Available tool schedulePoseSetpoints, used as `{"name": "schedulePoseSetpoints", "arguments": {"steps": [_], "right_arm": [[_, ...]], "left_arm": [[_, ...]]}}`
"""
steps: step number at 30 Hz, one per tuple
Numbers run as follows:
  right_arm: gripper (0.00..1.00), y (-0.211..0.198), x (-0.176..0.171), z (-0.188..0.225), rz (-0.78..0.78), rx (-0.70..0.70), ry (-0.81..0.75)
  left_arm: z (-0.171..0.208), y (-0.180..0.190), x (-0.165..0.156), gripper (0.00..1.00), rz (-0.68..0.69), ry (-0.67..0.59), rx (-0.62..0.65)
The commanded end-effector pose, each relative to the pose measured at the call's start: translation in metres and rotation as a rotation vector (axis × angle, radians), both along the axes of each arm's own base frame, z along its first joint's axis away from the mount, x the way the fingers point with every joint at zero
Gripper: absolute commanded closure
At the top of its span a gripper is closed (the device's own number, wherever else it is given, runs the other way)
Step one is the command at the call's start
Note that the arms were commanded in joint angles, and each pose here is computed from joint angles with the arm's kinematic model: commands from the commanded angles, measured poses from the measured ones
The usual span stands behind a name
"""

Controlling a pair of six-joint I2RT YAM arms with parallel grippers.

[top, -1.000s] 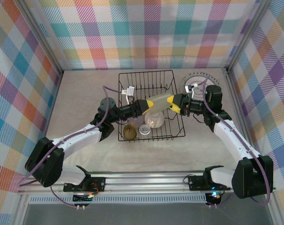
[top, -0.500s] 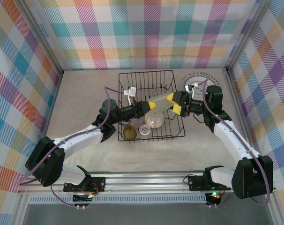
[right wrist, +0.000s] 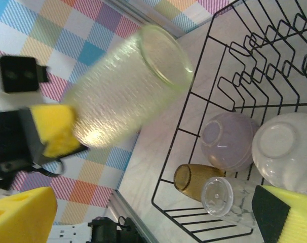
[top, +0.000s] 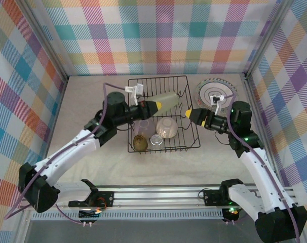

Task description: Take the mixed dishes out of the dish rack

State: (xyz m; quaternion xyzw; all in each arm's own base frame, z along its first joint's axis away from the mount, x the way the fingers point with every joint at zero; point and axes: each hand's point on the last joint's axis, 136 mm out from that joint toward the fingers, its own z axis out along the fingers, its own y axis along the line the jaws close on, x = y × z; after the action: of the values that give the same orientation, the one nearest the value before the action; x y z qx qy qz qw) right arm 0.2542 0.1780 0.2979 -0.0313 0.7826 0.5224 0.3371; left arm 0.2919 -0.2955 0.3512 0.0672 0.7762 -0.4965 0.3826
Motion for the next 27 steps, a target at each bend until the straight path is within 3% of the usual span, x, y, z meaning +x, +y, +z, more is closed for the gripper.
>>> {"name": "schedulePoseSetpoints", "arguments": {"steps": [1,7,13,17,27], "right_arm": [[0.01,0.0,-0.005,-0.01,0.012,-0.056,-0.02],[0.01,0.008,-0.013,-0.013,0.055,-0.074,-0.043],[0.01,0.016,-0.022,-0.018,0.095,-0.108,-0.049],[0.01,0.022,-0.028,-0.024,0.125,-0.117,-0.037],[0.01,0.026,-0.038,-0.039,0.148,-0.131,0.008]], "left_arm": [[-0.03,0.059,0.005,1.0,0.141,-0.002,0.421],[-0.029,0.124,0.036,1.0,0.278,-0.017,0.798],[-0.027,0.158,0.063,1.0,0.313,-0.062,1.003],[-0.044,0.177,0.081,1.0,0.261,-0.057,1.171],[-0.112,0.193,0.128,1.0,0.024,0.05,1.295]]}}
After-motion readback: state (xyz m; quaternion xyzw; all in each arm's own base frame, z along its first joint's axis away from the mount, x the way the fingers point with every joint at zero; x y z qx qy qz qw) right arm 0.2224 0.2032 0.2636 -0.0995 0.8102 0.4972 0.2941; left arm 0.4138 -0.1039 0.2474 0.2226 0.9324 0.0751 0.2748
